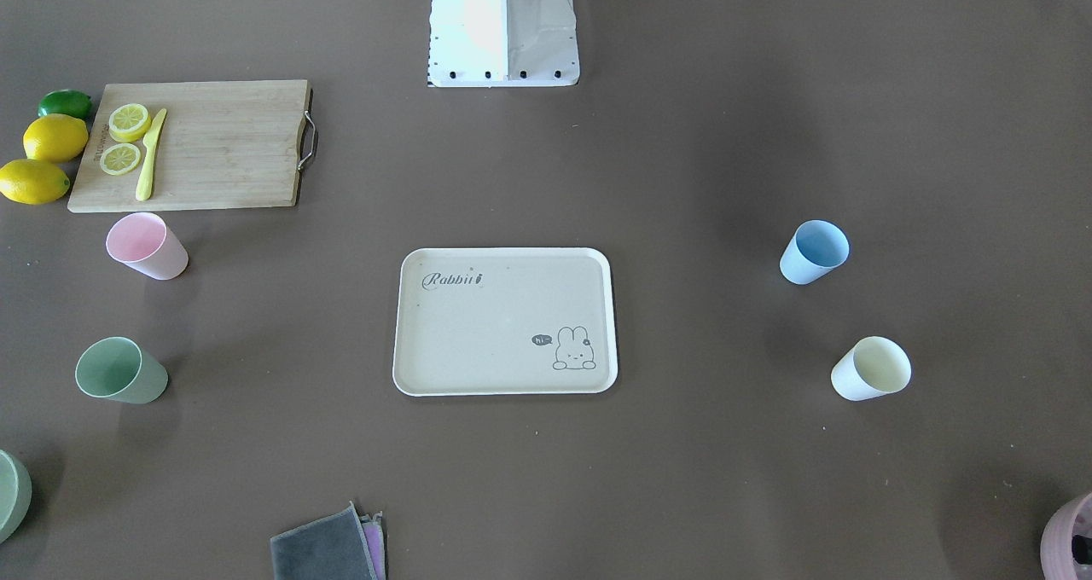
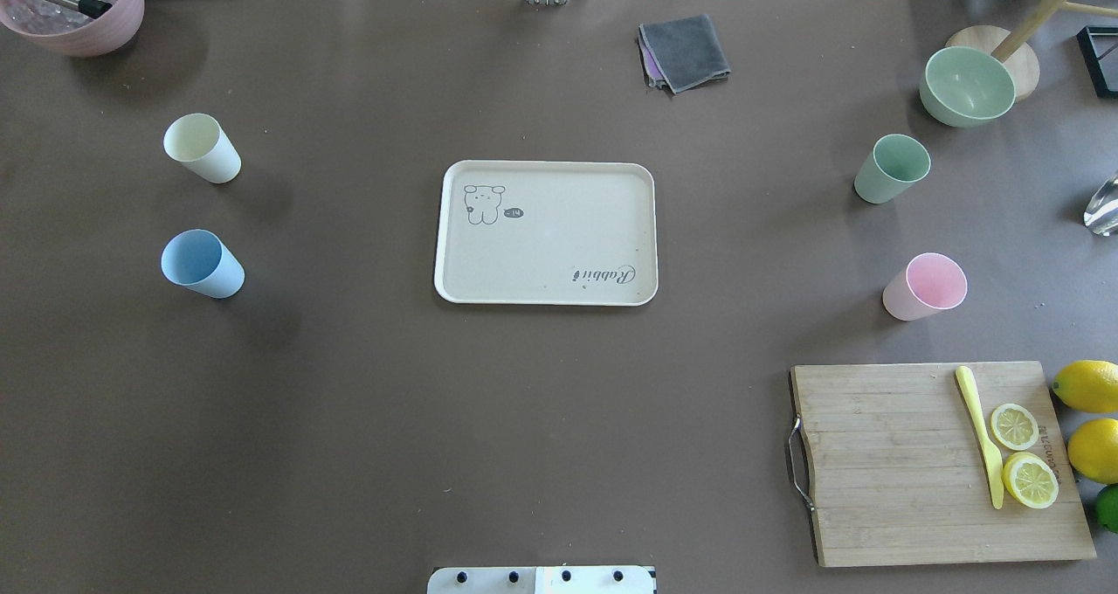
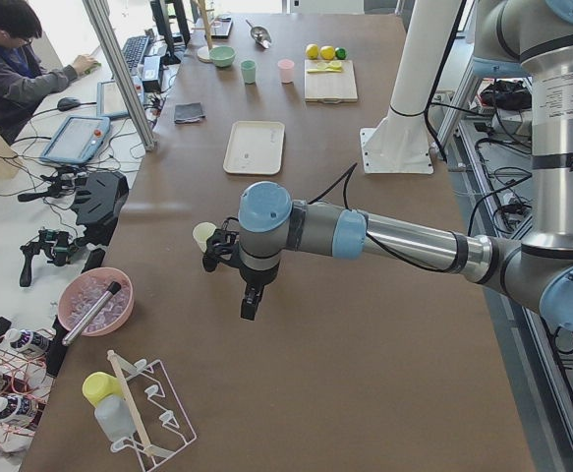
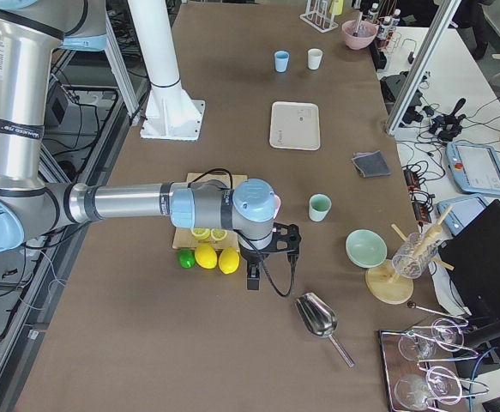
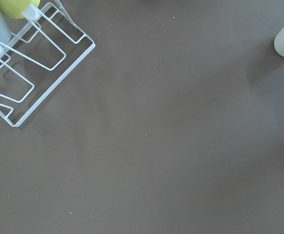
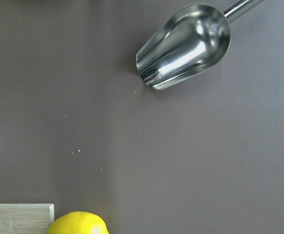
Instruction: Place all cups on tray
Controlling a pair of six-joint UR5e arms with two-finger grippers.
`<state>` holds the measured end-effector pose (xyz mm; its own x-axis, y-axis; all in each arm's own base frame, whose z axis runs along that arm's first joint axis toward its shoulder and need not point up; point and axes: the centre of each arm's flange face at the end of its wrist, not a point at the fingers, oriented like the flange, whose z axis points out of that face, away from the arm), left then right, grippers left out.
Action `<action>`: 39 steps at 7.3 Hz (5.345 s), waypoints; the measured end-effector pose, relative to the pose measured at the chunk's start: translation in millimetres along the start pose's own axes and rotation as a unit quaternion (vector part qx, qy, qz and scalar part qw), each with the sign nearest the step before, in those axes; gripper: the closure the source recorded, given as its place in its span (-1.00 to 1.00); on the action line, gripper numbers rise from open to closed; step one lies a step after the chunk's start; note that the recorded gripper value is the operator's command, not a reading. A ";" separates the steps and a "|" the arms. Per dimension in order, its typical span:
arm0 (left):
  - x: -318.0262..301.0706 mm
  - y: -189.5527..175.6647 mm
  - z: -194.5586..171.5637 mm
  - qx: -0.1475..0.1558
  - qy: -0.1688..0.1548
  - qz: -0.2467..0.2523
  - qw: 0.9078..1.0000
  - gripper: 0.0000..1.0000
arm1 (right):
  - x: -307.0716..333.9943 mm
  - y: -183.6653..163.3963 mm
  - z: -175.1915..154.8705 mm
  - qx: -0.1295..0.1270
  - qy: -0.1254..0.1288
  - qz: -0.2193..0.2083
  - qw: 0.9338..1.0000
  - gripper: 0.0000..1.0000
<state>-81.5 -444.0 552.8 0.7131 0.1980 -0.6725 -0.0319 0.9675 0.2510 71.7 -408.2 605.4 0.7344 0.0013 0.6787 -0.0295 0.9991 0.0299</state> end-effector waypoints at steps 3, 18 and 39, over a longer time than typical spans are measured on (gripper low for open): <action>0.6 -7.2 -1.6 0.033 -0.005 0.031 0.999 -0.96 | -25.4 -5.1 -27.8 0.041 0.000 -0.042 0.998 -1.00; 164.9 -212.1 144.2 0.032 0.070 0.033 0.997 -0.94 | -180.1 -92.7 41.3 0.107 -0.037 0.022 0.993 -1.00; 573.0 -247.0 210.2 0.041 0.097 -0.061 0.993 1.00 | -185.6 -89.6 50.1 0.103 -0.035 0.023 0.994 -1.00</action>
<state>482.2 -602.6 251.9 0.5593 0.1146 -0.8210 0.1099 0.9714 0.2105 -96.0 -500.1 513.5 0.6808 0.0373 0.7315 -0.2057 0.9682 0.1421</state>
